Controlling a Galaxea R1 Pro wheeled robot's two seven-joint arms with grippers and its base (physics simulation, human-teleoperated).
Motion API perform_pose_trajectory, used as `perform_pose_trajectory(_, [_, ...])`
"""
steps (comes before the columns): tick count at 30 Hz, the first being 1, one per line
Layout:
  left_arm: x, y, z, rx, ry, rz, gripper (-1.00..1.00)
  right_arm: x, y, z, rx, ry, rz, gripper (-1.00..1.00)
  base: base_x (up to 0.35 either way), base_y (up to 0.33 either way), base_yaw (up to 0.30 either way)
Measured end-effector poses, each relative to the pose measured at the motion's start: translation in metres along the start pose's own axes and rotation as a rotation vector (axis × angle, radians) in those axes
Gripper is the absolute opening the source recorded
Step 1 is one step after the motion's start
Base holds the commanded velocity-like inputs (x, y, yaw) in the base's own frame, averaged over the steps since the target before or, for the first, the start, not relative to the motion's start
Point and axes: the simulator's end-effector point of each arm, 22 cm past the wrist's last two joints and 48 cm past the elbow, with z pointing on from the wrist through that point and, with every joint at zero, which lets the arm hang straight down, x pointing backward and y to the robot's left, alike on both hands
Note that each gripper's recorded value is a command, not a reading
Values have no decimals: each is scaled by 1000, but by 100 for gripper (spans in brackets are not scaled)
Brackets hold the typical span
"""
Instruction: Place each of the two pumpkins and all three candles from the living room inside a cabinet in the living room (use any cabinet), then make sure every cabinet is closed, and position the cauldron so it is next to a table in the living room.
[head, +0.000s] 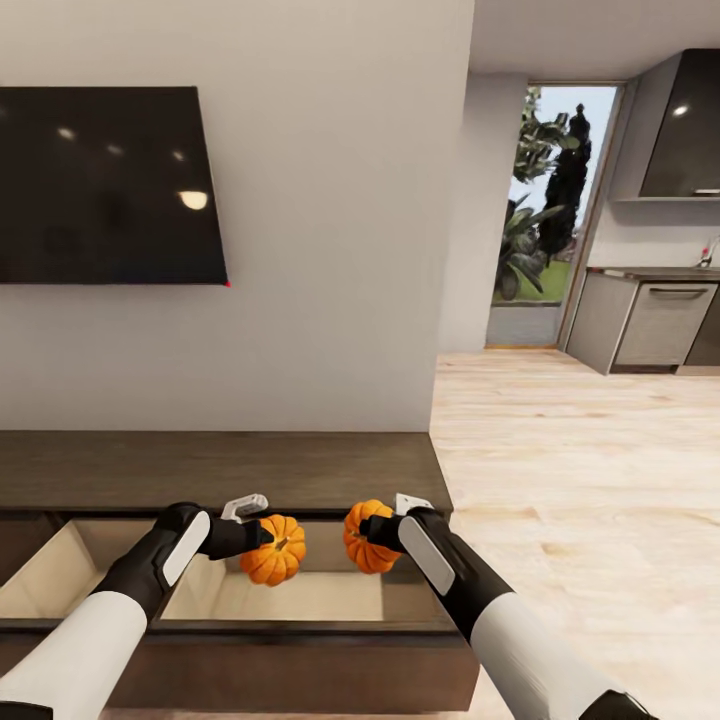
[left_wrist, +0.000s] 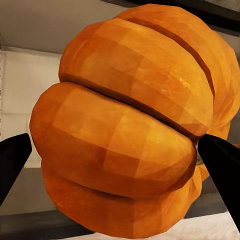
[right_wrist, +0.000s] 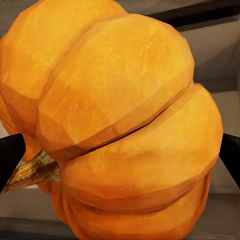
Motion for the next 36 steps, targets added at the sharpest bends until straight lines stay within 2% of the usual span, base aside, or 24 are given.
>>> perform_pose_trajectory(11, [0, 5, 0, -28, 1, 1, -100, 9, 5, -1, -7, 50, -25, -100, 92, 0, 0])
perform_pose_trajectory(24, [-1, 8, 0, -42, -1, 1, -100, 9, 5, -2, -6, 56, -30, -100, 53, 0, 0])
perform_pose_trajectory(36, [18, 15, 19, -40, 2, 1, -100, 29, -2, 14, -8, 53, -34, -100, 0, 0, 0])
